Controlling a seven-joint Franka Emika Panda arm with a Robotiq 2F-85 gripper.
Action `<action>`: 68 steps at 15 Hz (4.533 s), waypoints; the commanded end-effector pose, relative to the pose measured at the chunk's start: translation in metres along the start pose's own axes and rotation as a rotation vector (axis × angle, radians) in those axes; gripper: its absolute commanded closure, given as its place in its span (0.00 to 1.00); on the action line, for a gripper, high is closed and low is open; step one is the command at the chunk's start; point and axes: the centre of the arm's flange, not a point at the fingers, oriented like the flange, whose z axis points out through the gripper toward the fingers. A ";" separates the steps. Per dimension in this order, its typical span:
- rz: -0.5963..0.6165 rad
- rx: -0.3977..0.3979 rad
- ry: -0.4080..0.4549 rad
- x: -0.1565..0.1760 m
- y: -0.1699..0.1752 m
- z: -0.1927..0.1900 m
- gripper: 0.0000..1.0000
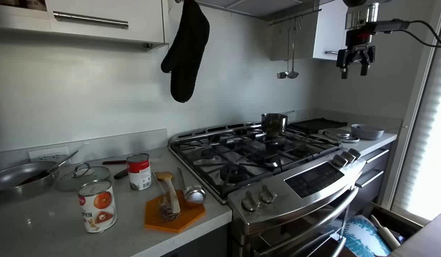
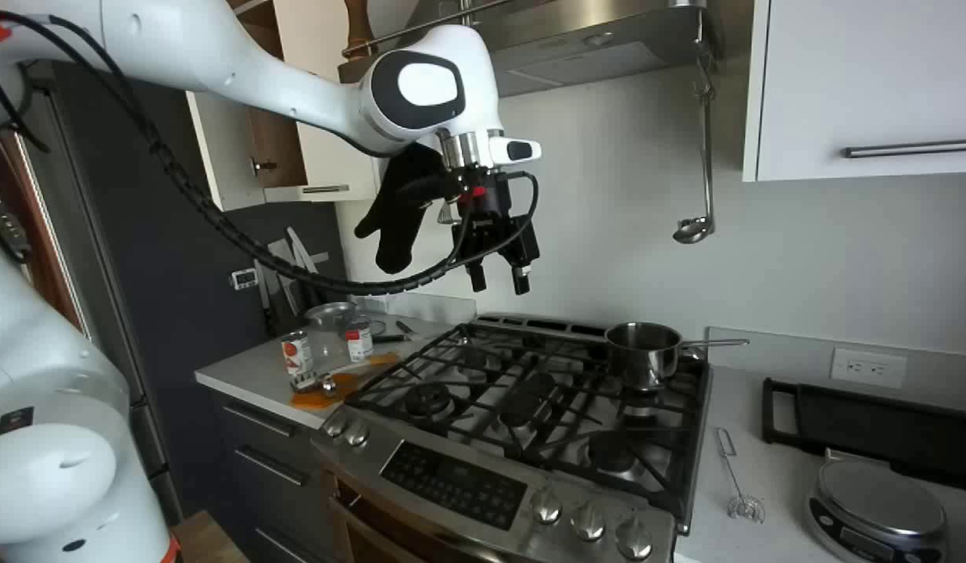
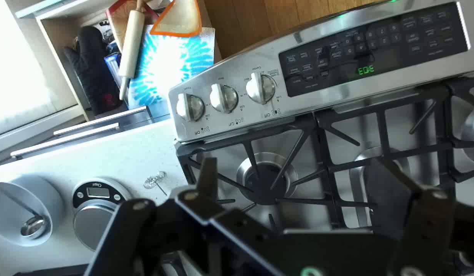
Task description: Pick up the stirrer on the right countertop and put it in the pot on the stove plate
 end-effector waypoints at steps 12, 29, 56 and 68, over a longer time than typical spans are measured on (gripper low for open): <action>0.017 0.000 0.019 0.014 0.014 0.011 0.00; -0.171 0.023 0.102 0.081 0.147 0.081 0.00; -0.558 0.128 0.030 0.157 0.205 0.245 0.00; -0.592 0.080 0.087 0.198 0.215 0.288 0.00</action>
